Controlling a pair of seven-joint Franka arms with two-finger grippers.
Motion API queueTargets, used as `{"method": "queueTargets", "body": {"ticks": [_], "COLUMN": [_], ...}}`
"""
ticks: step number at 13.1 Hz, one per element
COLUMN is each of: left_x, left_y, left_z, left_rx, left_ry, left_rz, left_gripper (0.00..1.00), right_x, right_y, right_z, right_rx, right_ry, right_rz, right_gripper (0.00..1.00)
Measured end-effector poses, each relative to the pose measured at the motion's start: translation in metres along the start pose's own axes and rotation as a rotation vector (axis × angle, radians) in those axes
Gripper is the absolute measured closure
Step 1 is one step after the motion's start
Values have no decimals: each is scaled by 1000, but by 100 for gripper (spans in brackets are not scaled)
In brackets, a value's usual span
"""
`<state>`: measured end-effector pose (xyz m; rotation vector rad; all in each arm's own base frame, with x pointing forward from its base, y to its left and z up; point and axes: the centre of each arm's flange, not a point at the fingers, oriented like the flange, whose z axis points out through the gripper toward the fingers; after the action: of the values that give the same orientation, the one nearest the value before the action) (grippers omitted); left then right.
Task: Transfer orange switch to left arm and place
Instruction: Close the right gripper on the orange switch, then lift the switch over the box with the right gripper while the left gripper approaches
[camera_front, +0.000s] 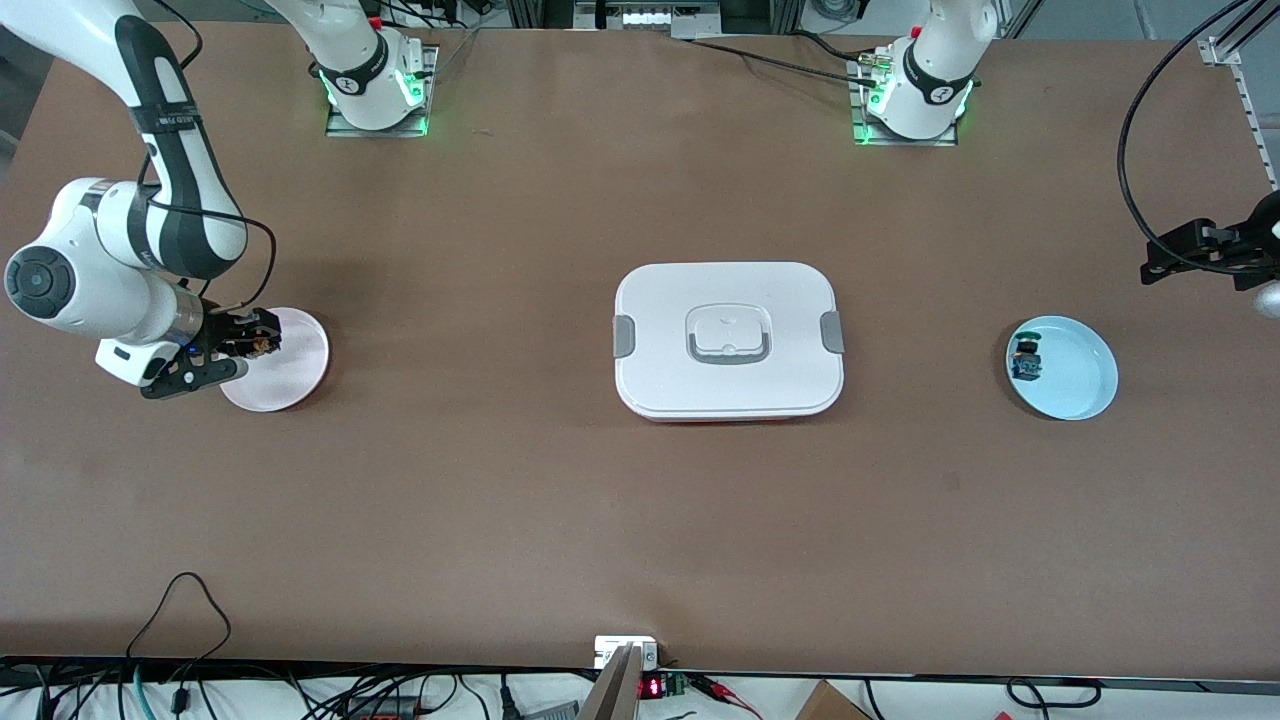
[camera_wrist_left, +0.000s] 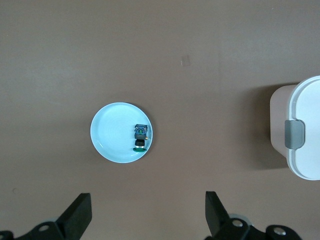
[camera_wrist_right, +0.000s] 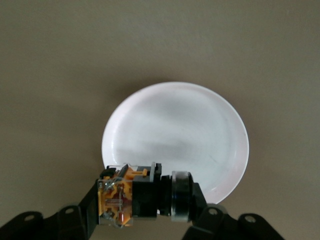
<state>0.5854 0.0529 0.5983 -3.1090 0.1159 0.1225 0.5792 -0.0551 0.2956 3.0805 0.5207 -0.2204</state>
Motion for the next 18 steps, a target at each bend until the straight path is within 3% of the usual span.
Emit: {"method": "queueTargets", "body": {"ticks": [4, 7, 11, 14, 16, 18], "left_x": [0, 2, 10, 7, 13, 17], "left_y": [1, 5, -8, -28, -19, -21], "left_z": [-5, -11, -2, 14, 40, 73], "left_rx": [-27, -73, -264, -336, -418, -521], "left_ry": [15, 37, 52, -5, -92, -201], "left_rz": [-2, -1, -43, -68, -54, -55], "left_gripper": [0, 0, 0, 0, 0, 0], "right_x": [23, 39, 38, 41, 41, 41], "right_y": [-61, -137, -192, -244, -287, -330], "right_z": [-67, -153, -231, -256, -266, -275], "right_rx": [-12, 47, 139, 321, 461, 629], "right_ry": [41, 100, 198, 312, 385, 506], "right_rz": [-119, -210, -309, -487, -600, -738], "right_gripper": [28, 28, 28, 28, 28, 28]}}
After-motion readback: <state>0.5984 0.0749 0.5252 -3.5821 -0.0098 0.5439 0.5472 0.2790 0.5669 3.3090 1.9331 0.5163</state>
